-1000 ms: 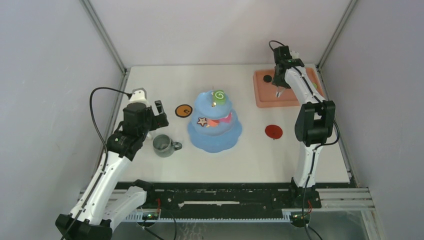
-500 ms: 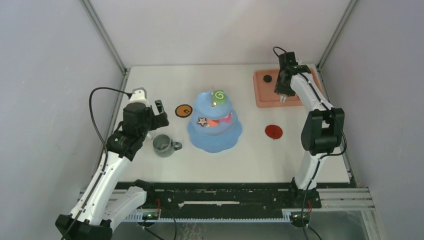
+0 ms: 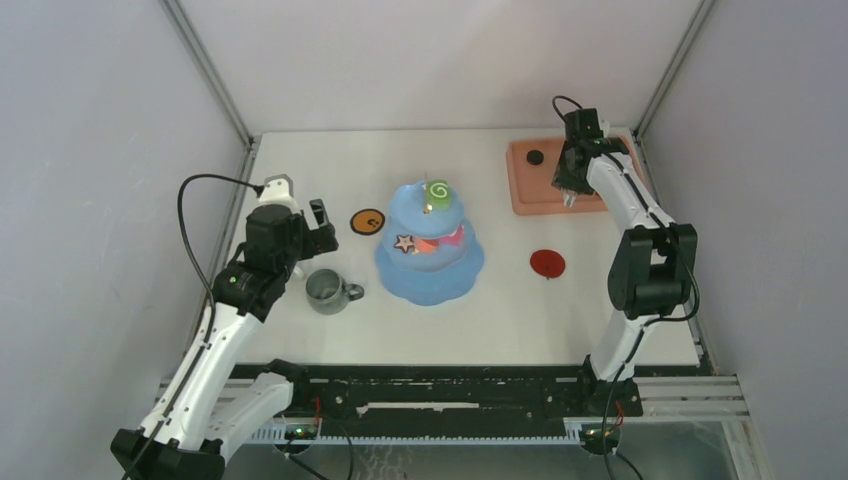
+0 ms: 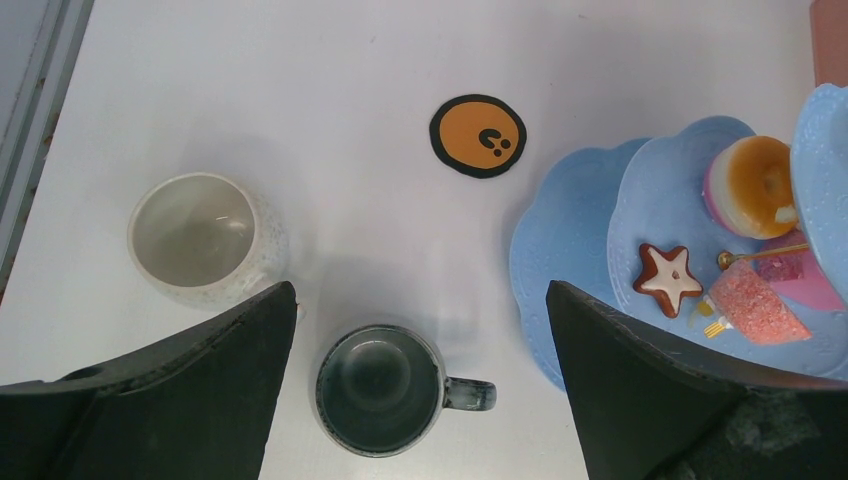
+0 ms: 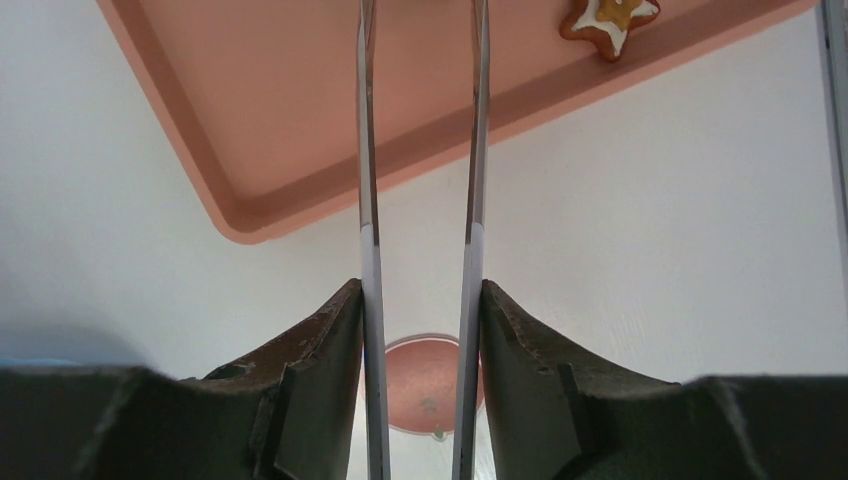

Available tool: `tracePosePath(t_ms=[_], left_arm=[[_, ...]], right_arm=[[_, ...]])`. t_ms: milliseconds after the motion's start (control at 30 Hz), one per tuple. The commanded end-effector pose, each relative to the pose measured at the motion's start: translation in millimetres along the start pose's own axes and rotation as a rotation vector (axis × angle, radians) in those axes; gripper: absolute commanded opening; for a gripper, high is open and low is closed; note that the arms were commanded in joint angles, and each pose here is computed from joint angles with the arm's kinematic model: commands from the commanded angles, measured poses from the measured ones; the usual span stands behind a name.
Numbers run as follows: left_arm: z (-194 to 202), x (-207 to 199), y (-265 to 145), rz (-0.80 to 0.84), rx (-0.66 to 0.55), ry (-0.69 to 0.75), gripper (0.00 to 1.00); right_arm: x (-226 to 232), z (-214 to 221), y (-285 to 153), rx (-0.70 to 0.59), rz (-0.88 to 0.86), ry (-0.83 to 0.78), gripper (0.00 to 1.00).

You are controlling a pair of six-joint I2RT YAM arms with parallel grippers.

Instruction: Serve the afternoon tea

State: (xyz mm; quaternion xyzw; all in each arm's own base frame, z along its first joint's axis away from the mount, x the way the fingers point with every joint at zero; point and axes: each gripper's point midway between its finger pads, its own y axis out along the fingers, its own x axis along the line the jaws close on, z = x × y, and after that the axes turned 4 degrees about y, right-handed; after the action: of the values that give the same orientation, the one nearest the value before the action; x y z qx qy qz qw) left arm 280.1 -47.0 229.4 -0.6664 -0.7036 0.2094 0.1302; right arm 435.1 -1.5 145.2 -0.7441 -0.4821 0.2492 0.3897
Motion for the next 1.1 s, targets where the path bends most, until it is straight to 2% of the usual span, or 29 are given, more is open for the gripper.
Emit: tracePosePath(t_ms=[0,400,567,733,800,867,900,1067], left_arm=[[-9.4,-1.2,-1.4,0.013,-0.038,-0.010,1.00],[-7.8,0.1,1.0,0.003,-0.030,-0.003,1.00],[-8.0,-0.4,1.9,0.004,-0.027,-0.001,1.00],[-7.2,-1.0,4.2,0.005,-0.020,0.002,1.00],[-8.6,-1.6,4.2,0.006,-0.022,0.003,1.00],[-9.1,-1.5,4.2,0.006,-0.022,0.003,1.00],[-9.7,-2.0,3.9,0.008,-0.024,0.003,1.00],[-9.8,-3.1,3.9,0.014,-0.024,0.000,1.00]], right_arm=[[16.4,-27.9,1.4,-0.087,-0.053,0.041,0.51],[15.2,-36.3,21.2,-0.110,0.030,0.097,0.51],[12.9,-37.5,25.3,-0.113,0.033,0.104,0.45],[12.5,-38.6,28.3,-0.115,0.027,0.084,0.29],[11.5,-39.2,27.4,-0.117,0.026,0.080,0.19],[11.2,-37.8,26.4,-0.114,0.020,0.074,0.03],[10.4,-38.0,24.8,-0.117,0.019,0.073,0.00],[7.7,-33.7,14.2,-0.118,-0.010,0.066,0.00]])
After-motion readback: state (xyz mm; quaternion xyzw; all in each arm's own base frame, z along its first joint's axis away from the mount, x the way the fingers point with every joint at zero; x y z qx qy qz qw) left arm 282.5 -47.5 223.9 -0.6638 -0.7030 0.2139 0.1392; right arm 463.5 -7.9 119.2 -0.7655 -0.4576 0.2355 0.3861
